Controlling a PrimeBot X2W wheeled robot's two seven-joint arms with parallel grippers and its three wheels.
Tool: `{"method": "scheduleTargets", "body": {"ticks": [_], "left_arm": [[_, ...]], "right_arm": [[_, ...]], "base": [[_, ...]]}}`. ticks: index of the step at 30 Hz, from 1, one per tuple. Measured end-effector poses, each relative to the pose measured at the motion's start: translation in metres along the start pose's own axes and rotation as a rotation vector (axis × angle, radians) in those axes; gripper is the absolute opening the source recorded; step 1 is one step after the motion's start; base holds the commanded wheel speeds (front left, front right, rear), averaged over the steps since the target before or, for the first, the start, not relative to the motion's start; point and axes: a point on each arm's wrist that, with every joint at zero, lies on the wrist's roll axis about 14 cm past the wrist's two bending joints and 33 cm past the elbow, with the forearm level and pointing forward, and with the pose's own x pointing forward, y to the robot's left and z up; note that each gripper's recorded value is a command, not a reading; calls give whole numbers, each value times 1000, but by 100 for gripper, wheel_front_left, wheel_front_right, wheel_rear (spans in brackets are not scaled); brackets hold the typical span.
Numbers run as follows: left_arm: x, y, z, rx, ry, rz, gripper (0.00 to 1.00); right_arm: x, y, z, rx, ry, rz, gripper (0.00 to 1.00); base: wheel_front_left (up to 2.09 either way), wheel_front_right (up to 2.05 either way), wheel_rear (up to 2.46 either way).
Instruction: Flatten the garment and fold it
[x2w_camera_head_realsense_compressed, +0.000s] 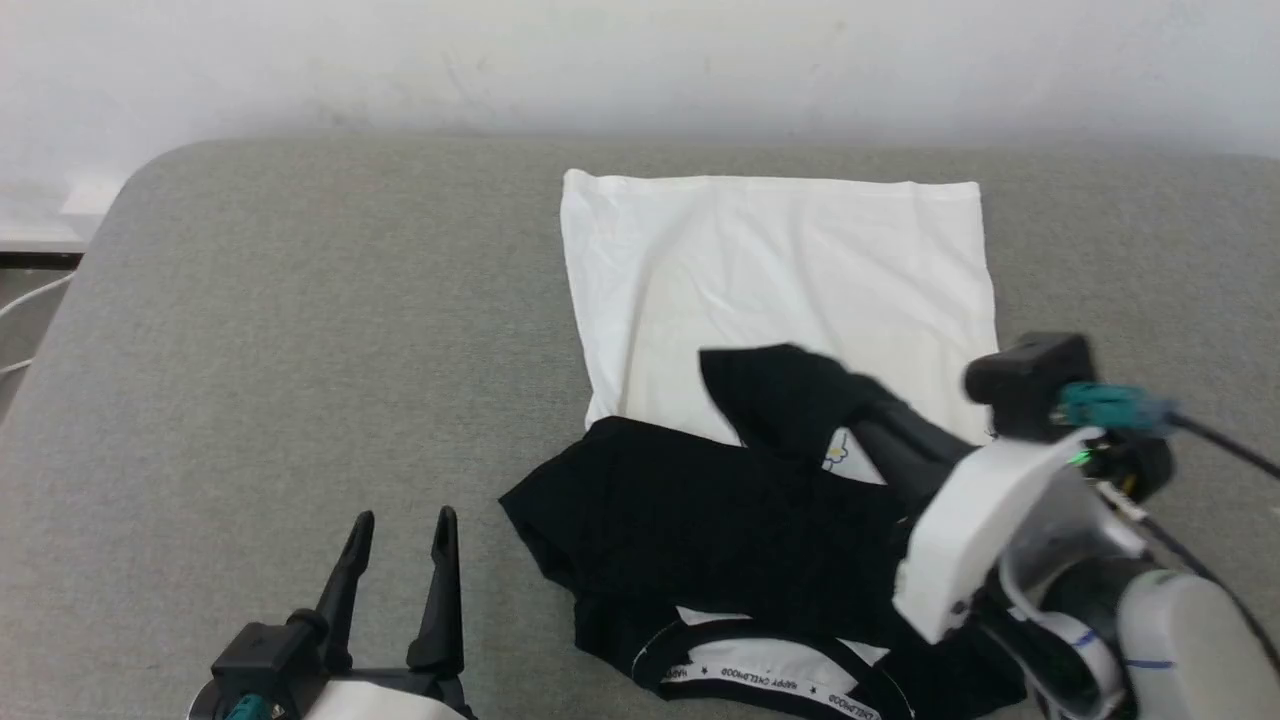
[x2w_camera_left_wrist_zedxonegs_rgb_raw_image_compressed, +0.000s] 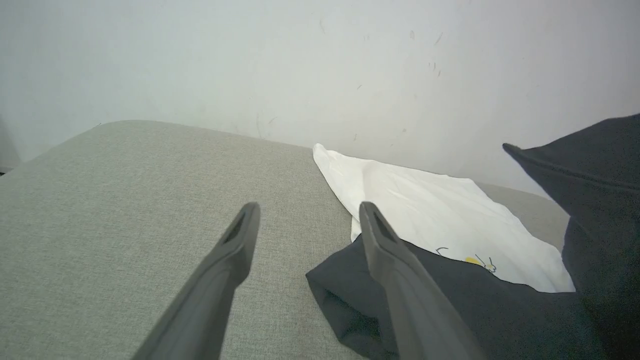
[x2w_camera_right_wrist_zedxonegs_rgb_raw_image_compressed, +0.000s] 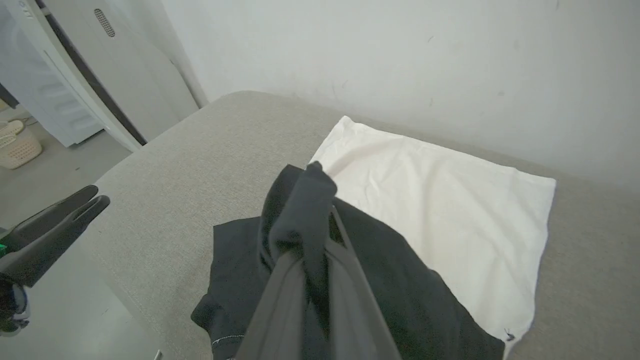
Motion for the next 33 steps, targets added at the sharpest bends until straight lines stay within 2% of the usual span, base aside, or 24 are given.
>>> {"method": "scheduleTargets", "body": {"ticks": [6, 13, 21, 31, 33], "left_arm": [[-7, 5, 0, -3, 3, 22, 100], [-9, 13, -9, -1, 33, 54, 100], [-5, 16, -17, 2, 54, 65, 100], [4, 17, -21, 9, 64, 65, 100], [3, 17, -23, 10, 68, 67, 100]], "right_arm": [[26, 29, -36, -17, 102, 107, 0], [51, 45, -78, -9, 205, 169, 0], [64, 38, -146, -28, 389, 154, 0], [78, 31, -190, -78, 520, 143, 0], [81, 33, -193, -91, 538, 149, 4]], "base": [[0, 0, 0], [0, 0, 0], [0, 0, 0], [0, 0, 0], [0, 0, 0]]}}
